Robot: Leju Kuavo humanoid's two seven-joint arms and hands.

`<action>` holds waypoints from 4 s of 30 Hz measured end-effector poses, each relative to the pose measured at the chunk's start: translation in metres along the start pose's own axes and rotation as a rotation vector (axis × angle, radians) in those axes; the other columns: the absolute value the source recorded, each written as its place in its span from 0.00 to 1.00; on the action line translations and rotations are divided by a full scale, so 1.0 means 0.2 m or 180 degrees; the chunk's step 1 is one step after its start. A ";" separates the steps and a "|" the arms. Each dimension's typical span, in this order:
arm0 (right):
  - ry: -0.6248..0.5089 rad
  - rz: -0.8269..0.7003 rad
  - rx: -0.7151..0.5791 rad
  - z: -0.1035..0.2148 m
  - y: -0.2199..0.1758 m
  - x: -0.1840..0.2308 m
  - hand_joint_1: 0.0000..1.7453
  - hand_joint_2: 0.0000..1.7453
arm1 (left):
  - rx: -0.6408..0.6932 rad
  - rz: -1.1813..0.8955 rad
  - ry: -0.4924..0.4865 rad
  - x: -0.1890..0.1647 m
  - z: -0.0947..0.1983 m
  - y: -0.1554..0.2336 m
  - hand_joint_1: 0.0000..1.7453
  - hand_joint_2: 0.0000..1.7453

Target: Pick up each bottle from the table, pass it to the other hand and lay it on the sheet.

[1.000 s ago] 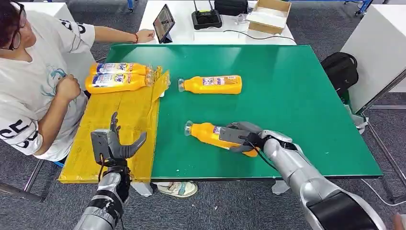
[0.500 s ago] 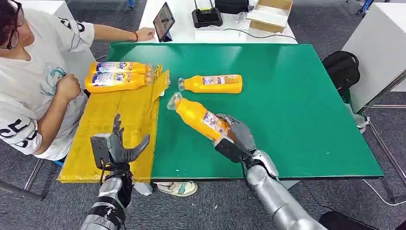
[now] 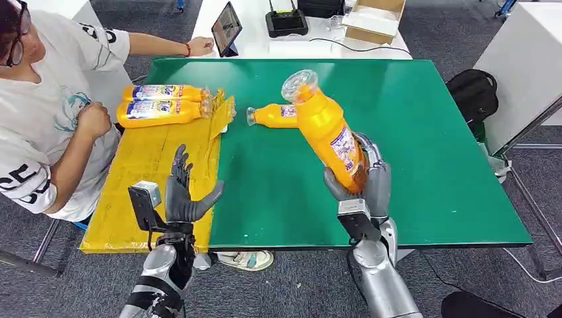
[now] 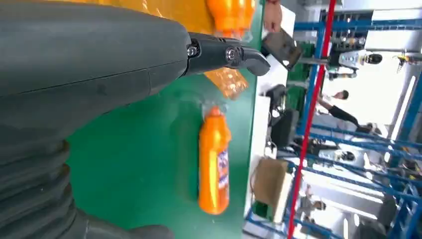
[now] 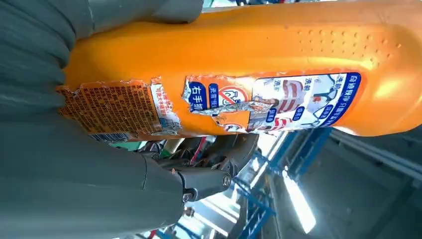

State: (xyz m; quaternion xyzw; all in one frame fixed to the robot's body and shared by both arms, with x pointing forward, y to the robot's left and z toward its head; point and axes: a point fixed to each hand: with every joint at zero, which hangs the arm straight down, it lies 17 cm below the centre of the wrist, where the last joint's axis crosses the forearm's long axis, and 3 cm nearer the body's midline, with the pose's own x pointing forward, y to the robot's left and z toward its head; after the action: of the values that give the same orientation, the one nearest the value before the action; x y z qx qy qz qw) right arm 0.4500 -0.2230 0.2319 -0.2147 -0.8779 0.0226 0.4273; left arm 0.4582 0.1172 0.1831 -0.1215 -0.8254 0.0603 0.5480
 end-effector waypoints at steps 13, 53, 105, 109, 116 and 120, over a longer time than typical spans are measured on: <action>0.0075 -0.0302 0.0608 0.27 0.31 0.03 1.00 1.00 | -0.0821 0.1010 0.0124 0.15 0.11 -0.41 0.00 1.00; 0.0158 -0.0367 0.1765 0.69 1.00 0.12 1.00 1.00 | -0.1045 0.1377 0.0607 -0.04 0.25 -0.52 1.00 1.00; 0.0027 -0.1007 0.1445 0.50 0.88 0.37 0.00 0.00 | 0.0292 -0.0133 -0.0354 0.19 -0.18 0.10 1.00 1.00; -0.0138 -0.1035 0.1100 0.39 0.76 0.45 0.00 0.00 | 0.0635 -0.1306 -0.0819 0.31 -0.26 0.31 1.00 1.00; -0.0290 -0.1085 0.0842 0.31 0.65 0.54 0.00 0.00 | 0.0837 -0.2465 -0.0927 0.31 -0.32 0.51 1.00 1.00; -0.0341 -0.1110 0.0770 0.28 0.62 0.57 0.00 0.00 | 0.0405 -0.3710 -0.0889 0.21 -0.36 0.52 1.00 1.00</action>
State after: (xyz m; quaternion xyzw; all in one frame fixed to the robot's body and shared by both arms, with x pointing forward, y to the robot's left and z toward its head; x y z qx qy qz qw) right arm 0.3895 -0.0570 0.2530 -0.0053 -0.9141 0.0650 0.4002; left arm 0.5228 0.2257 0.2253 0.3931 -0.8149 -0.1854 0.3834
